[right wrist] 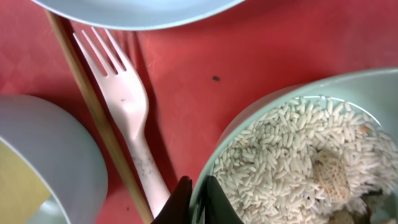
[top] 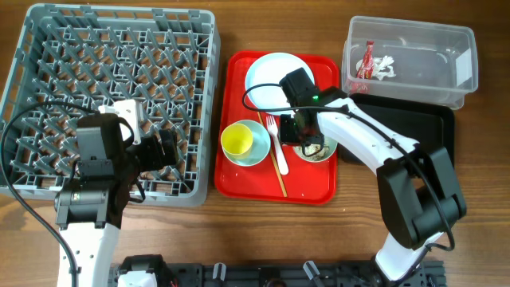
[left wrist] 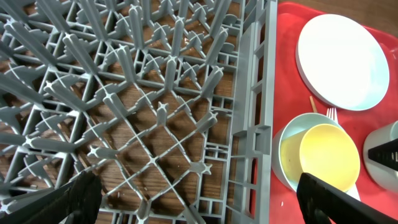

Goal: Sort waste into correct bins and load items into the dishwasher rack
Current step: 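Grasp the light-blue rice bowl with the right gripper, then tip the rice bowl over the black tray to empty the rice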

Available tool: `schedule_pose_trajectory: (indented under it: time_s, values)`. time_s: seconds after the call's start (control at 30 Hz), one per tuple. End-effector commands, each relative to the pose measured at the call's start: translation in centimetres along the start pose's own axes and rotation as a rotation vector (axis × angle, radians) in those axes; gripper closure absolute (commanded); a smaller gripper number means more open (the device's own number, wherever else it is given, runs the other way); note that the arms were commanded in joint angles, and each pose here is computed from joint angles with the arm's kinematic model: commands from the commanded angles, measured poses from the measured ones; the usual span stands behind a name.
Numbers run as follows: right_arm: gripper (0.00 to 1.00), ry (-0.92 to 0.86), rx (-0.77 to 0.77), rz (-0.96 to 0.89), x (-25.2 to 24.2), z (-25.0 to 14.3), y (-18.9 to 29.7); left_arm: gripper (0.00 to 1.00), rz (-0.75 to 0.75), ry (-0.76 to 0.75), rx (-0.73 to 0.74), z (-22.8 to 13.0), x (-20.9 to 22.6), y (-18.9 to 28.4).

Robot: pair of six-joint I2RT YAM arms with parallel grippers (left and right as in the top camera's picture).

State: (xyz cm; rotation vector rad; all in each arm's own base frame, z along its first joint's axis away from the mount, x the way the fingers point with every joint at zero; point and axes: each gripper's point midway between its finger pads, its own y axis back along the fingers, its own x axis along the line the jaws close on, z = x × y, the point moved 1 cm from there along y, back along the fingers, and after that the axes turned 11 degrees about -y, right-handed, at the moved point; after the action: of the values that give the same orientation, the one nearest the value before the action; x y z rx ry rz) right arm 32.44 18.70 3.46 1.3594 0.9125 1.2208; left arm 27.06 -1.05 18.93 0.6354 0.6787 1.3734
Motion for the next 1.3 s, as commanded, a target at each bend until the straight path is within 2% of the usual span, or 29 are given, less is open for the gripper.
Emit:
schedule_pose_trajectory:
  time_s: [0.0, 0.23, 0.43, 0.67, 0.93, 1.27]
  values:
    - [0.96, 0.009, -0.013, 0.041, 1.5, 0.6, 2.0, 0.0, 0.0, 0.01, -0.014, 0.6, 0.1, 0.3]
    - [0.96, 0.045, -0.143, 0.153, 3.4, 2.7, 8.2, 0.0, 0.0, 0.01, -0.014, 0.6, 0.1, 0.3]
    - [0.96, -0.011, -0.196, 0.27, 1.8, 4.4, 12.5, 0.0, 0.0, 0.01, -0.014, 0.6, 0.1, 0.3]
    - [0.96, -0.094, -0.125, 0.434, -2.2, 6.2, 13.7, 0.0, 0.001, 0.01, -0.014, 0.6, 0.1, 0.3]
    - [0.96, -0.181, -0.041, 0.655, -8.0, 5.9, 13.1, 0.0, 0.001, 0.01, -0.014, 0.6, 0.1, 0.3]
    - [0.96, -0.359, -0.07, 1.062, -13.6, 5.9, 14.3, 0.0, 0.0, 0.01, -0.014, 0.6, 0.1, 0.3]
